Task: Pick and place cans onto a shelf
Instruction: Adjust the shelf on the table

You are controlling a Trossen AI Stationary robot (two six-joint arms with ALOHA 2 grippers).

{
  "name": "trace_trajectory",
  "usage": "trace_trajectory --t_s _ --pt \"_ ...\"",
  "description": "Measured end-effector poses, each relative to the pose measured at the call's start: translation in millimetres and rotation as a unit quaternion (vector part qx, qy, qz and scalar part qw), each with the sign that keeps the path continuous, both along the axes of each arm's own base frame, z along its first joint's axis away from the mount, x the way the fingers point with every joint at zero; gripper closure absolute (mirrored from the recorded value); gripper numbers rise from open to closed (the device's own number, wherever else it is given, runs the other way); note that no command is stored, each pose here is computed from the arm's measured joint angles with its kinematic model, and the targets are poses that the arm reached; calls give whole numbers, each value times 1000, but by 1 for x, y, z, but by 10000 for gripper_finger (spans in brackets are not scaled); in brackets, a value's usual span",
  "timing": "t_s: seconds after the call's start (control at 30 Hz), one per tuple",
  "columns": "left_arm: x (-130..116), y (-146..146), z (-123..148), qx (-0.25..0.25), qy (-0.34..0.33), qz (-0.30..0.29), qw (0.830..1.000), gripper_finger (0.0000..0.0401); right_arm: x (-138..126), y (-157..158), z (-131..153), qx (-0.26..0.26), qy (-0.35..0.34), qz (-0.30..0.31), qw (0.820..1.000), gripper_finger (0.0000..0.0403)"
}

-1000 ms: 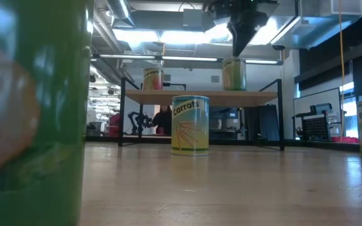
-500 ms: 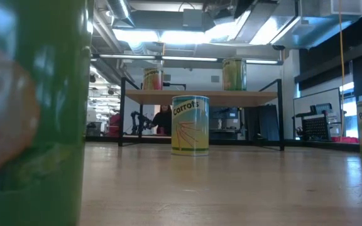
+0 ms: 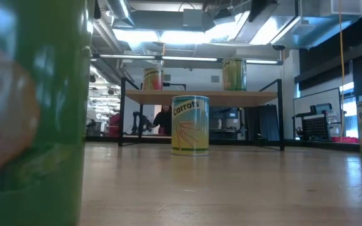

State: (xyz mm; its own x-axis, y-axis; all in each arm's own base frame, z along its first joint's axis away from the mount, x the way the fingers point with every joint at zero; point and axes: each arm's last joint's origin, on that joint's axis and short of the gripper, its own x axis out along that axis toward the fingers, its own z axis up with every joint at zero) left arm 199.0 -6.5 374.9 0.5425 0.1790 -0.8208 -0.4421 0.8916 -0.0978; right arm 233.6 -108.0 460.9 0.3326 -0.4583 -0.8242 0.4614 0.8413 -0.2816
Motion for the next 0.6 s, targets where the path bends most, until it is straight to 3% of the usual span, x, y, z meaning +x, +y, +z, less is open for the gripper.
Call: trace_trajectory --t_s 0.37,0.6 --pt "-5 24 -10 34 66 61 995 401 -26 -25 -70 100 107 -55 988 402" --pt "-5 50 -38 10 105 97 990 401 -38 -39 -105 134 162 -74 975 402"
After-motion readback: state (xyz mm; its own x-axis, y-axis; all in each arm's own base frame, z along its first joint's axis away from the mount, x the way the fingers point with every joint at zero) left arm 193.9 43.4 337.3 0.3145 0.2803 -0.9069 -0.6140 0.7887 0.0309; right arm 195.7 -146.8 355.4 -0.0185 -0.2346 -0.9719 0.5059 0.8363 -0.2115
